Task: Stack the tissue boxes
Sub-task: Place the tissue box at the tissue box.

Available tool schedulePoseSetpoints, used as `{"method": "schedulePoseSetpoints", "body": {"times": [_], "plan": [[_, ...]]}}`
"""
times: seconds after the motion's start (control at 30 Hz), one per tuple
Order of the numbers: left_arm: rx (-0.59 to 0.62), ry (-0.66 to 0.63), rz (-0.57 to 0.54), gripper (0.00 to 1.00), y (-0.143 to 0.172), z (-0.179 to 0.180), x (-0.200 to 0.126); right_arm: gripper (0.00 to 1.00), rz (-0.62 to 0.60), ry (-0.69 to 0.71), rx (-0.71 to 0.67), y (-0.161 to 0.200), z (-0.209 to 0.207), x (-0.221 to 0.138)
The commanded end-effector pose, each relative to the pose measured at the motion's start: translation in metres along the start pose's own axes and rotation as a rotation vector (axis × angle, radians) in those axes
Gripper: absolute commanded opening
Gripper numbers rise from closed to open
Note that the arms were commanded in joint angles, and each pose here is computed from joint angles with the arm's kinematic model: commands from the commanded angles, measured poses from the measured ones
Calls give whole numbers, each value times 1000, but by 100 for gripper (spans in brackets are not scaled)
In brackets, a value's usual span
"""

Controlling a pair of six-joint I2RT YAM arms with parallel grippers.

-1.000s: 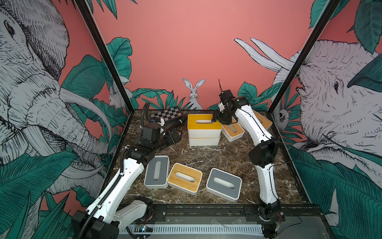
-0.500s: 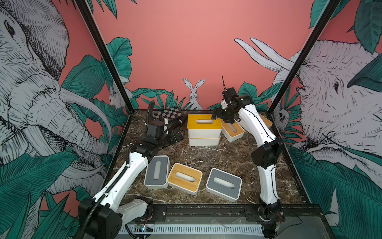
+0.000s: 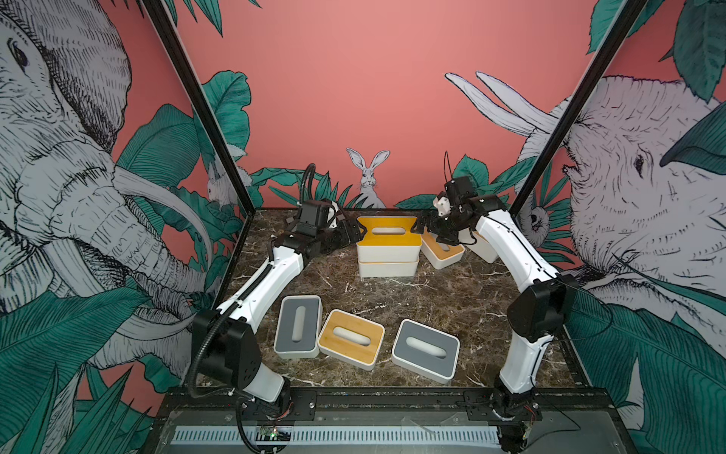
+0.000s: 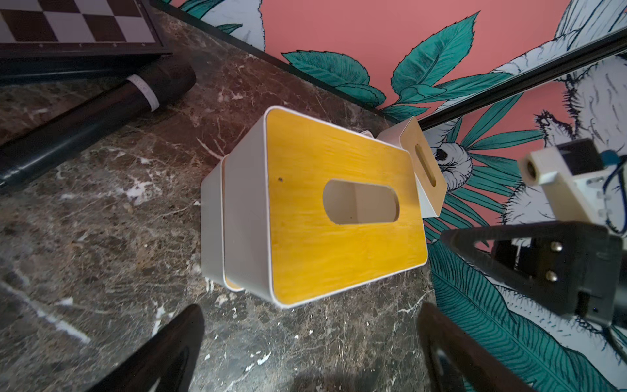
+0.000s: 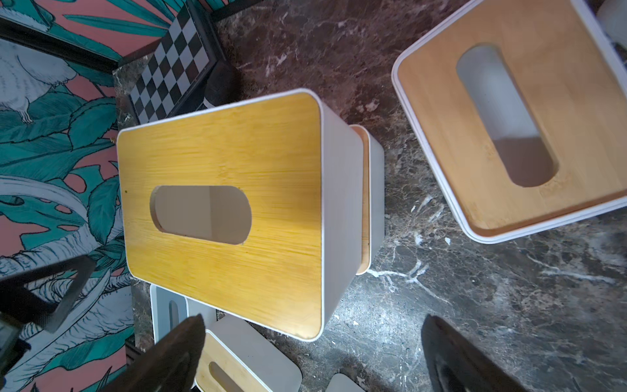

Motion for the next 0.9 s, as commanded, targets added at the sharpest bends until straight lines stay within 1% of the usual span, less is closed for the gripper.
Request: {"method": "schedulePoseSetpoints", "body": {"times": [0.0, 0.13, 0.3, 0.57, 0.87], "plan": [[27, 36, 21, 100, -6, -14, 6, 99, -43, -102, -4, -11, 11, -1], [40, 48, 45, 100, -6, -24, 20, 100, -33, -134, 18, -14, 9, 6], [38, 55, 58, 100, -5, -28, 29, 100, -21, -165, 33, -16, 11, 15], [30, 64, 71, 100, 2, -30, 33, 99, -8, -186, 52, -17, 11, 24], [23, 72, 70, 100, 9, -33, 31, 100, 3, -200, 63, -11, 12, 26]]}}
Point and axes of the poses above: each gripper's point midway between its finger pads, its own x axis out along the fingers, its own z axis along the line the jaws close on, y = z × x, the point moved 2 cm from there along -x, back along the fingers, and after that the axes turned 4 degrees about -x, right-handed, at the moved point
